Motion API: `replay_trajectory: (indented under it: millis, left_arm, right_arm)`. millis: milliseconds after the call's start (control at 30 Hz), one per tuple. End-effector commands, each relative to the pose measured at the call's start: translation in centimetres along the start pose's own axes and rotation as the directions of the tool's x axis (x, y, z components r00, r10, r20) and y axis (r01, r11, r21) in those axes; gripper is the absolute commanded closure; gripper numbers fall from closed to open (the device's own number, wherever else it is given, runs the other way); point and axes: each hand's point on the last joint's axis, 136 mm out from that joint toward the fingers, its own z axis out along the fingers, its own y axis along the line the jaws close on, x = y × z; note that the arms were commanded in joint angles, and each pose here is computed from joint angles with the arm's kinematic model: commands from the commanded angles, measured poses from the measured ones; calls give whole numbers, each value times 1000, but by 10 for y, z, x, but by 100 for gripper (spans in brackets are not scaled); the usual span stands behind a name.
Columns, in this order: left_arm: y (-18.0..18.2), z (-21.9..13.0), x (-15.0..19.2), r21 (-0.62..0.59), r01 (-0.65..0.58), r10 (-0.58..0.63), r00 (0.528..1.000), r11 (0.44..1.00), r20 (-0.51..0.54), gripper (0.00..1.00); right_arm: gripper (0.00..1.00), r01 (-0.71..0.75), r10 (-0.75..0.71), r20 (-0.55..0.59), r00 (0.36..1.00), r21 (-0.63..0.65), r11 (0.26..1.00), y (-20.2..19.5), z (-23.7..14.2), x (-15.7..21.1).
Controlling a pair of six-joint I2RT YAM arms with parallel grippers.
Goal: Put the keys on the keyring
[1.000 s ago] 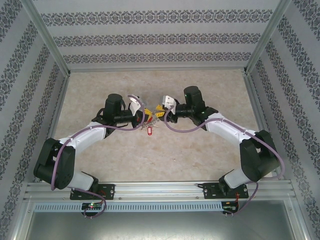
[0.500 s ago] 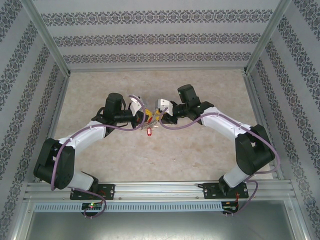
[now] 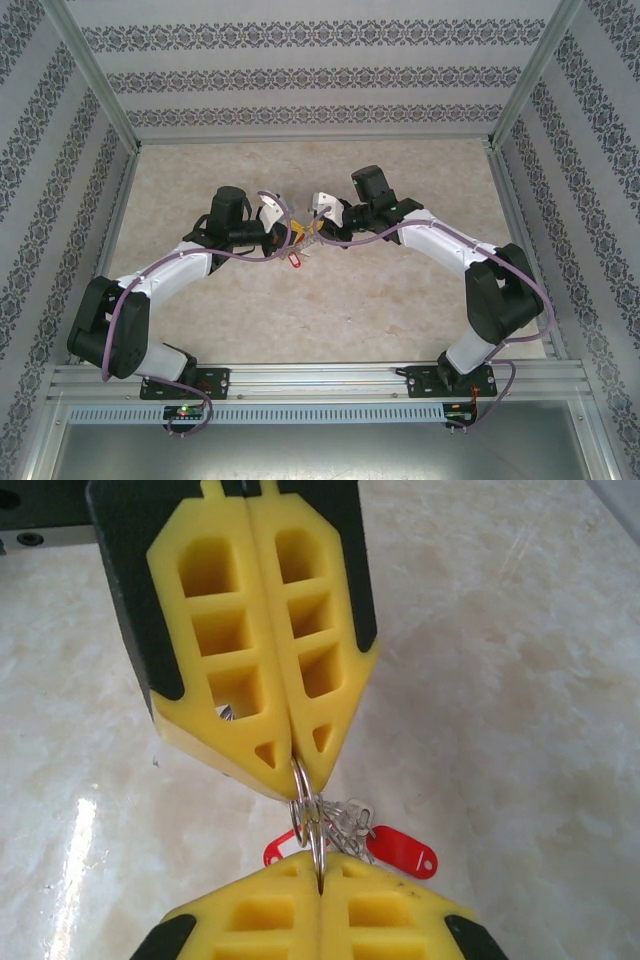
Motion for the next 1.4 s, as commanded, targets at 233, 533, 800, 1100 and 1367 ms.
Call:
replay_trajectory:
  millis: [233, 533, 800, 1100, 1367]
  left_arm:
    - [21, -19, -60, -7, 102, -99, 973, 995, 209, 100]
    - [45, -28, -66, -40, 230, -211, 939, 972, 271, 100]
    - [48, -28, -67, -36, 236, -218, 939, 971, 267, 100]
    - [0, -15, -41, 34, -95, 95, 995, 995, 6, 100]
    - [-7, -9, -43, 45, -125, 124, 992, 991, 20, 100]
  right_arm:
    - [100, -126, 48, 375, 926, 187, 974, -39, -41, -42]
    - [100, -214, 89, 478, 874, 215, 953, -54, -55, -37]
    - [100, -237, 130, 461, 878, 184, 954, -51, -54, -31]
    - [60, 59, -86, 204, 975, 134, 989, -15, -48, -25]
    - [59, 150, -152, 114, 982, 31, 988, 5, -34, -30]
